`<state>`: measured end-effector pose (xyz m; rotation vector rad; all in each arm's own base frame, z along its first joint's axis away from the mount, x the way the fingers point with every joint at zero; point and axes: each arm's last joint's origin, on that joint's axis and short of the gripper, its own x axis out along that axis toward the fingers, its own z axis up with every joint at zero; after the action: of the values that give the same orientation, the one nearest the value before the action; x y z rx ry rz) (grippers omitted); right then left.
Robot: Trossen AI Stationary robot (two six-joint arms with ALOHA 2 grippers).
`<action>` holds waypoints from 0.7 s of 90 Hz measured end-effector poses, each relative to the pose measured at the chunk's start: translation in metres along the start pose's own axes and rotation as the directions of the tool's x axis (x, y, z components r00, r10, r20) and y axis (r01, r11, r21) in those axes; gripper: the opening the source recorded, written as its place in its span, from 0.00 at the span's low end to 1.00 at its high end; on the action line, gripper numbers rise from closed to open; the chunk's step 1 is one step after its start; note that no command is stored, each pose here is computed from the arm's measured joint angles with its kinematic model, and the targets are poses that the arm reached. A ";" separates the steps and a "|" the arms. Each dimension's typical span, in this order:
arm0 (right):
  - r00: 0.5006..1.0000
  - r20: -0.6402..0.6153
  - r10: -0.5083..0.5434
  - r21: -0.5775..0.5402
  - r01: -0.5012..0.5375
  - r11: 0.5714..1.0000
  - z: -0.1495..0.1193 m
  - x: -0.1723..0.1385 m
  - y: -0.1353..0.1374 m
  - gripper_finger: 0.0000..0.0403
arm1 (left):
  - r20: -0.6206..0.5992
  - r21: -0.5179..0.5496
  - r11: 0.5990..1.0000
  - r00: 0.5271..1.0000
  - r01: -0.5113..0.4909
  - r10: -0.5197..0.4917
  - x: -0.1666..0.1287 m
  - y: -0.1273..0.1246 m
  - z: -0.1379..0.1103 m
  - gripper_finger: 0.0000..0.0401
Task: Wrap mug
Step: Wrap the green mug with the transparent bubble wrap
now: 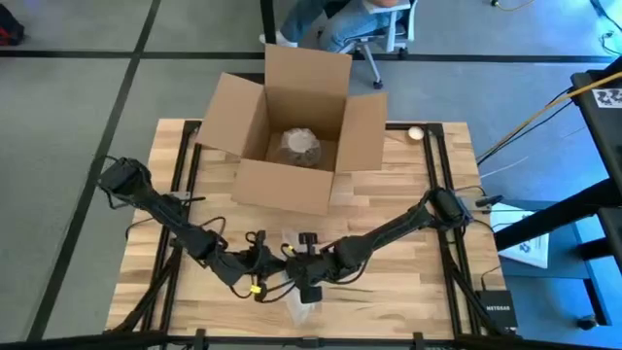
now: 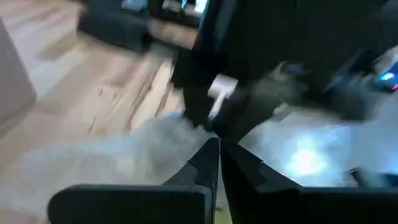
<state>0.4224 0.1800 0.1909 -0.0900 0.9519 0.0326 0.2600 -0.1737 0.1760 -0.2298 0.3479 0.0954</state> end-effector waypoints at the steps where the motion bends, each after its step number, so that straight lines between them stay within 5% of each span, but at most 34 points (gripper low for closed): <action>1: 1.000 -0.001 0.002 0.000 -0.002 1.000 0.000 0.000 0.000 0.04 | 0.002 -0.004 1.000 1.000 0.001 -0.001 0.001 0.000 -0.001 0.00; 23: 0.999 -0.042 0.023 -0.012 -0.024 1.000 0.011 -0.015 0.000 0.04 | -0.009 -0.028 1.000 1.000 0.004 -0.004 0.010 -0.003 -0.012 0.00; 48: 0.991 -0.130 0.004 -0.053 -0.011 0.999 0.038 -0.068 -0.002 0.04 | 0.006 0.011 1.000 1.000 0.013 -0.013 0.008 -0.003 -0.009 0.00; 63: 0.991 -0.064 0.116 -0.057 -0.120 0.991 0.049 -0.089 0.019 0.04 | 0.008 0.019 1.000 1.000 0.010 -0.010 0.008 -0.003 -0.009 0.00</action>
<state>0.4089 0.2042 0.2908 -0.0906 1.0167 0.1687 0.2647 -0.1784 0.1654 -0.2124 0.3394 0.0830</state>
